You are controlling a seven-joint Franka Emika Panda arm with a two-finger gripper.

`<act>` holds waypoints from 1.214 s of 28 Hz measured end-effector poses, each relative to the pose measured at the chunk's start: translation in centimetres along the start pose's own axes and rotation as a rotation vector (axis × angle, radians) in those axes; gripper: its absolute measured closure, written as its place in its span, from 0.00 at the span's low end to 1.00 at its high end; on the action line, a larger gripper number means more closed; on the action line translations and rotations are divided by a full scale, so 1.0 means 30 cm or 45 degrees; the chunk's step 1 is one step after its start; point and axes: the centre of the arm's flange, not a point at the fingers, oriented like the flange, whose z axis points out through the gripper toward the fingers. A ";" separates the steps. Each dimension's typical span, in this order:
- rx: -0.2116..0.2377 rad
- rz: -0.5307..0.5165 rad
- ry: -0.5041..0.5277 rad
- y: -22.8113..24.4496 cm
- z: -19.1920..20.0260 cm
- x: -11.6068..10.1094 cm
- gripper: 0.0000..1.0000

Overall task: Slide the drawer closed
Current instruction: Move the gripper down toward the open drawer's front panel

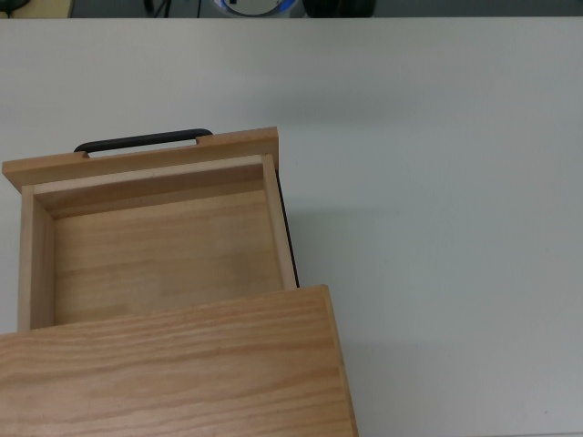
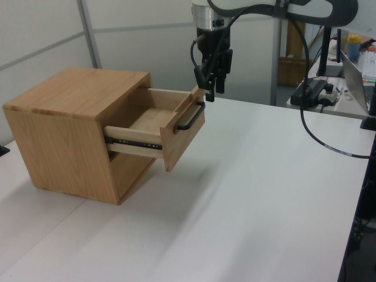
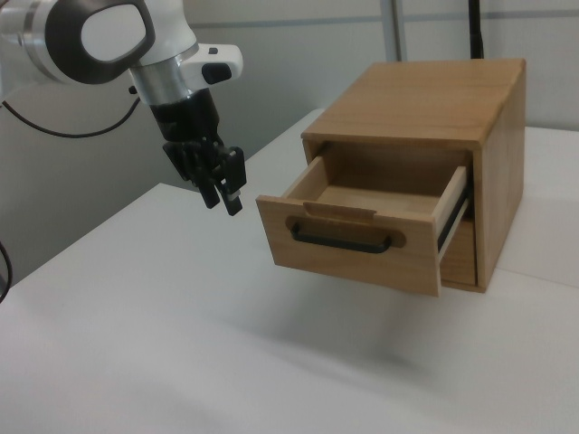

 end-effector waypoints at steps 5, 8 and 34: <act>0.000 -0.005 -0.001 0.000 0.000 0.000 0.70; 0.000 -0.007 -0.001 0.000 0.000 0.000 0.80; -0.001 -0.017 -0.068 -0.008 0.096 0.040 0.99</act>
